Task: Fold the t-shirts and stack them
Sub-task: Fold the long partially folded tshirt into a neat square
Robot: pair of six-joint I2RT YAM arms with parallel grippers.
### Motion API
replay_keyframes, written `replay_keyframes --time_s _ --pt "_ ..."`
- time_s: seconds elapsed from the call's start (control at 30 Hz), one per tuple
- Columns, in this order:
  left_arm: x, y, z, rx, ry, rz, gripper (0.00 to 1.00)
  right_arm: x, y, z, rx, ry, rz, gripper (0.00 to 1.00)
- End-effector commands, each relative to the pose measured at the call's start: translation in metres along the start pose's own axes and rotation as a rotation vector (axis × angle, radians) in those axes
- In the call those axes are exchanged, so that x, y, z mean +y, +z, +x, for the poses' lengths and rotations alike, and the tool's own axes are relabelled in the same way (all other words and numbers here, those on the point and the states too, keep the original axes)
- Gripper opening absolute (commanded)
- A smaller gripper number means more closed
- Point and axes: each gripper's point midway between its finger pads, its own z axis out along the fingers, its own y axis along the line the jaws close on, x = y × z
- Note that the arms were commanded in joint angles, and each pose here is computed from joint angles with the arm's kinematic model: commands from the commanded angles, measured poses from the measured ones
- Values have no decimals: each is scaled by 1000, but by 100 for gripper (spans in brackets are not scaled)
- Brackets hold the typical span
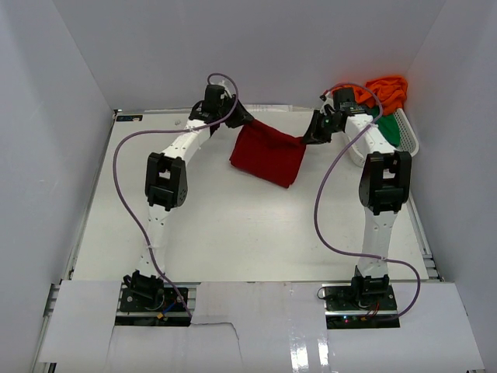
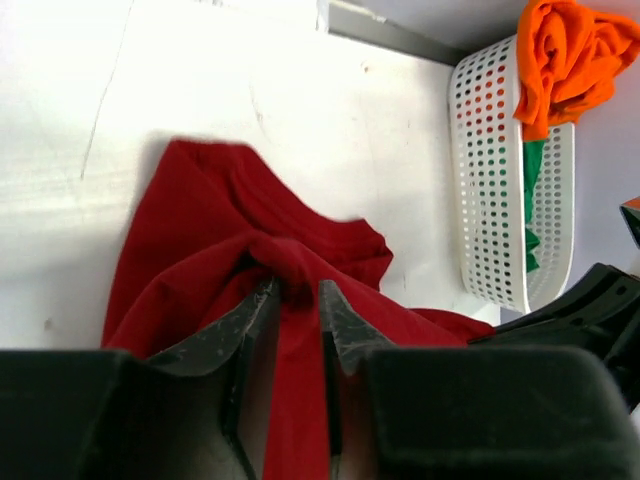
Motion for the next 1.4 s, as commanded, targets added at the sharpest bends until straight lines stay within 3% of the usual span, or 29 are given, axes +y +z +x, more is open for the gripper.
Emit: replay_keyframes --time_s 0.0,0.07,0.1,0.13,0.3,0.33,0.37,0.47,0.67,0.83,0.93,1.0,1.07,1.13,1.37 --pt "-22 13 -32 -137 55 155 36 2 -4 -49 -192 -54 18 11" --pt "-34 15 -46 -185 84 200 55 -3 -4 -67 -289 -71 47 34" --pt "-37 17 -51 -211 95 217 93 -5 -5 -71 -312 -75 58 45" --pt "-35 18 -54 -221 91 213 98 -5 -6 -76 -337 -83 59 49" --pt "-50 -9 -64 -283 167 226 98 -2 -24 -80 -415 -144 106 54" --pt "-69 -31 -74 -316 208 239 98 5 -35 -81 -438 -165 103 55" --pt "-55 -31 -58 -297 207 209 98 7 -38 -79 -438 -186 102 55" --pt "-71 -63 -55 -318 251 205 98 16 -34 -58 -377 -202 65 56" --pt "-80 -79 -7 -197 288 225 97 18 -15 -16 -235 -167 7 56" --pt "-77 -69 39 -16 257 321 93 16 -6 7 -164 -132 -7 55" --pt "-68 -57 64 83 217 371 88 19 -9 11 -171 -123 -22 49" --pt "-58 -46 77 120 194 392 80 18 -8 16 -162 -113 -24 27" --pt "-57 -42 85 159 154 419 79 22 -5 20 -153 -97 -56 9" --pt "-52 -33 95 197 109 438 72 31 -1 26 -124 -85 -124 8" --pt "-50 -27 110 237 35 534 72 70 12 46 -34 3 -446 8"
